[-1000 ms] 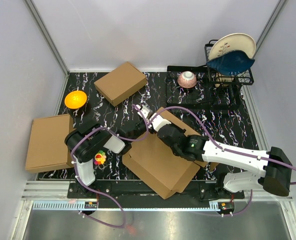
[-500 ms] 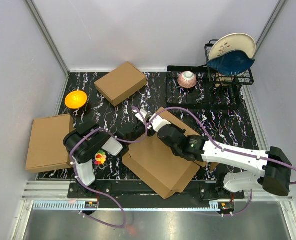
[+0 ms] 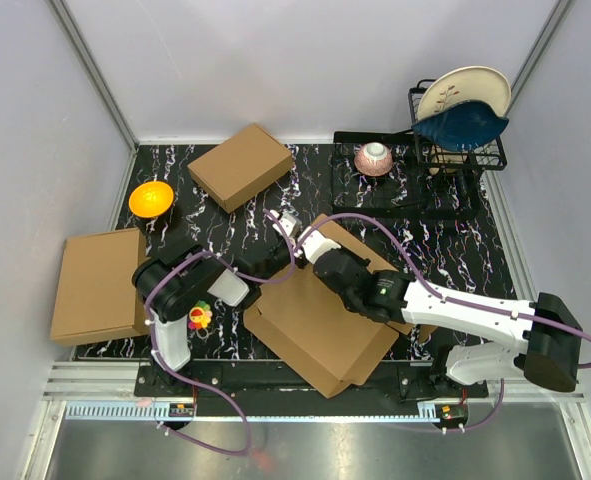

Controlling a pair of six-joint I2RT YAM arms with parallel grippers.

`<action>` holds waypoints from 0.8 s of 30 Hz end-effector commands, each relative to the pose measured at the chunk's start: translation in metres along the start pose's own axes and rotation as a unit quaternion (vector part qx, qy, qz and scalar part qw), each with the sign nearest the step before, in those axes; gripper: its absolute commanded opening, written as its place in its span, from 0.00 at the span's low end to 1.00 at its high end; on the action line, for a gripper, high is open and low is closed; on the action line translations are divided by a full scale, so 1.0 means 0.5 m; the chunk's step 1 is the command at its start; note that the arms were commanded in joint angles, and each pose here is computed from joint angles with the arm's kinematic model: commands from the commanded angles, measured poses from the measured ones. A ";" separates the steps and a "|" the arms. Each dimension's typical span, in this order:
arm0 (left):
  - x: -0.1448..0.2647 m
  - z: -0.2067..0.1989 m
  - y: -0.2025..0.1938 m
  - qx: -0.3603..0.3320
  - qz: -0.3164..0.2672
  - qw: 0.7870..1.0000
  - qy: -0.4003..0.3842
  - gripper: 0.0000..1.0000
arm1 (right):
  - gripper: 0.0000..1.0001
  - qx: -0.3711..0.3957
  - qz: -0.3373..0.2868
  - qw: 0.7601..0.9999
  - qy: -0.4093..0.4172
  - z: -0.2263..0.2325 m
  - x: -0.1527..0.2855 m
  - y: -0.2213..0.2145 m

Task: Fold the paper box
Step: Fold the paper box at the center of the board.

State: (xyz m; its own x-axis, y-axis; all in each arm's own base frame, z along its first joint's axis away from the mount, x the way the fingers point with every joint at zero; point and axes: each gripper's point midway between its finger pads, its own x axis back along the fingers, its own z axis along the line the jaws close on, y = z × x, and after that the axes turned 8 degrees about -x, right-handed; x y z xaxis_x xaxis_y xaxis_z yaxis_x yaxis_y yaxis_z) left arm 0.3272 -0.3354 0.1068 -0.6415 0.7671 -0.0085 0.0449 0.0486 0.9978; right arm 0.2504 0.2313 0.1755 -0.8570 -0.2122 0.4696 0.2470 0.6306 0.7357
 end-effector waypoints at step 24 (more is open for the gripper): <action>0.029 0.006 0.170 -0.002 -0.167 0.986 0.028 0.00 | 0.63 -0.028 0.016 0.997 0.072 0.069 0.006 -0.009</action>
State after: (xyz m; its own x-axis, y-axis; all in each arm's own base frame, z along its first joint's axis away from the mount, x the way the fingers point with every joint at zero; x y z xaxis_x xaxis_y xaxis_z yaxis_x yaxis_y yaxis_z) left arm 0.3334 -0.3274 0.1029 -0.6759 0.7369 -0.0082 0.0179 0.0274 0.9995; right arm 0.2449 0.2468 0.1672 -0.8317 -0.2613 0.4899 0.2642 0.5898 0.7631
